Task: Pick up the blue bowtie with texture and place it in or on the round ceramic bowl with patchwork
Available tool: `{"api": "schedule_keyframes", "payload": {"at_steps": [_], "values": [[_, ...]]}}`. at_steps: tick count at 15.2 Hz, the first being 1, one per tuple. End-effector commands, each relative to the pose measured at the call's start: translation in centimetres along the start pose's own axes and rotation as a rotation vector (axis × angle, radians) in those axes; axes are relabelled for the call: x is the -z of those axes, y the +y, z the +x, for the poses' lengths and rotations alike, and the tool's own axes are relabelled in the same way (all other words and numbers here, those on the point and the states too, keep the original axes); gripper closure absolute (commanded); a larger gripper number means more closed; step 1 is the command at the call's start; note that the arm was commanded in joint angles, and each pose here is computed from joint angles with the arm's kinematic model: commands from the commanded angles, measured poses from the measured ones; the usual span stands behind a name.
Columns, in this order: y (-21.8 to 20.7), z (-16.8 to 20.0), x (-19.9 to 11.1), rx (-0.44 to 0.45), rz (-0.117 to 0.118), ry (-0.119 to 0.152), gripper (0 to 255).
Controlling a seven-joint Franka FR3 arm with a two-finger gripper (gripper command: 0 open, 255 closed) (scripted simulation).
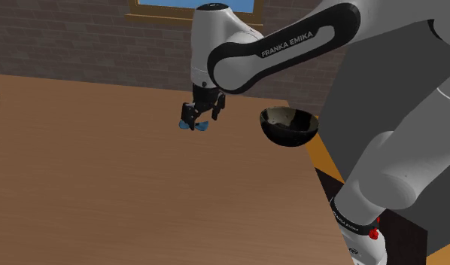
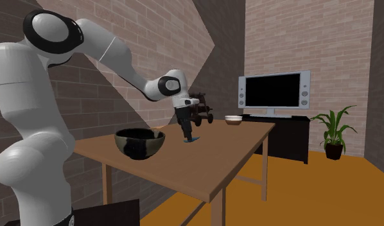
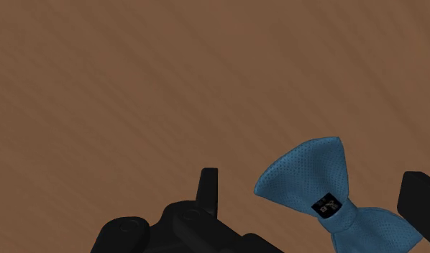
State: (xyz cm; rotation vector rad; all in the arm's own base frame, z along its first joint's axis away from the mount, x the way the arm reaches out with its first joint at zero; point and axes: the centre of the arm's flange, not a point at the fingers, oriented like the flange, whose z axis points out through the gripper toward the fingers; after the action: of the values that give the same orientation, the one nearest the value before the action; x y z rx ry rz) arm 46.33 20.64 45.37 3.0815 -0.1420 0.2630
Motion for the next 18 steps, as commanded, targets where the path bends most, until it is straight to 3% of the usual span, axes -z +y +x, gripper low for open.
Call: {"api": "schedule_keyframes", "payload": {"at_steps": [1,9,10,18], "values": [[-0.02,0.02,-0.89,0.000,0.000,0.000,0],[-0.02,0.02,-0.88,0.000,0.000,0.000,0],[-0.02,0.02,-0.88,0.000,0.000,0.000,255],[-0.01,0.01,-0.91,0.000,0.000,0.000,255]]}}
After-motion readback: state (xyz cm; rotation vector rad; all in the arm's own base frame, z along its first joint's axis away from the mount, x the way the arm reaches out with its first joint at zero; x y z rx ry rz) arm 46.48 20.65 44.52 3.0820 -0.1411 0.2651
